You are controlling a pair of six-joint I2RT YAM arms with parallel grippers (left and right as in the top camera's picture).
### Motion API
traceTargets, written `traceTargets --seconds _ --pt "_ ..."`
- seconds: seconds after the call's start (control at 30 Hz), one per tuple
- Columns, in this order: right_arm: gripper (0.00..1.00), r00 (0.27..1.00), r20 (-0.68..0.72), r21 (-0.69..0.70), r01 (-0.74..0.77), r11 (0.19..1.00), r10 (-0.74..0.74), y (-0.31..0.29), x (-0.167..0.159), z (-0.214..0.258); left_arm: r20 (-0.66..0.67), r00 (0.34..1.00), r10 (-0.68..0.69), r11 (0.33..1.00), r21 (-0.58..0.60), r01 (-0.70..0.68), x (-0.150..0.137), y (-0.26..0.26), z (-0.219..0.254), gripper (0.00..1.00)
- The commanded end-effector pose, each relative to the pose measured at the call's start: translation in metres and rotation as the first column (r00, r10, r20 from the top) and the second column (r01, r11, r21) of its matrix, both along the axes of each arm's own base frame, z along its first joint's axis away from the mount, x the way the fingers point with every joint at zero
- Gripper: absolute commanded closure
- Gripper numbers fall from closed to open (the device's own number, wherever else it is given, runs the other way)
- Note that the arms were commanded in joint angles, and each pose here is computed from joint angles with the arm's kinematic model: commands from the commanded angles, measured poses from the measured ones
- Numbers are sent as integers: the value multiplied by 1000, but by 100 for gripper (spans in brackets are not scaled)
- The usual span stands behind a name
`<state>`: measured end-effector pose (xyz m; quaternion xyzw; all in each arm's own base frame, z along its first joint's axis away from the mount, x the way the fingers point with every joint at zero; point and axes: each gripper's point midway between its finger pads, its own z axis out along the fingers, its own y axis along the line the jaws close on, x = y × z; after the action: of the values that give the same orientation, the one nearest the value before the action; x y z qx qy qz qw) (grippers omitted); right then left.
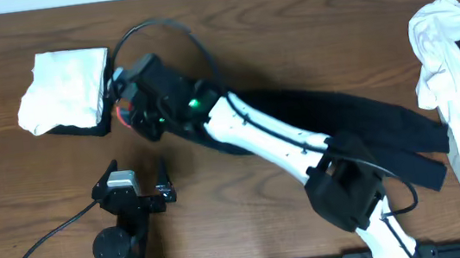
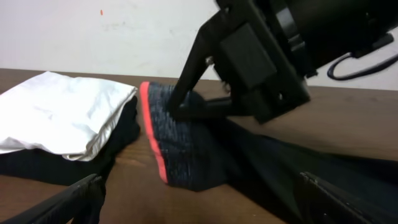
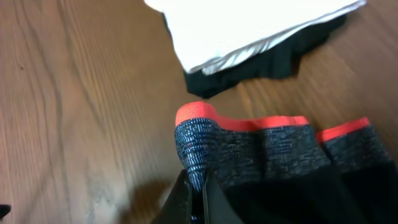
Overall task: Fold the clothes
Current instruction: 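Grasp the leggings waistband and drag it left toward the left gripper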
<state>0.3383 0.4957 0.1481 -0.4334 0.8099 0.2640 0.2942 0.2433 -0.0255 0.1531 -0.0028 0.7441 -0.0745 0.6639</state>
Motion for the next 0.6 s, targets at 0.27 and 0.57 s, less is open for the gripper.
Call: traceTargets --seconds 0.27,0.57 --pt "55 997 -83 -33 -9 999 6 -6 -20 -2 -40 999 -12 1000 20 13 -1 -2 -15 2" --pt "25 999 33 93 22 995 -26 -46 8 93 -39 999 -12 1000 20 13 -1 -2 -15 2"
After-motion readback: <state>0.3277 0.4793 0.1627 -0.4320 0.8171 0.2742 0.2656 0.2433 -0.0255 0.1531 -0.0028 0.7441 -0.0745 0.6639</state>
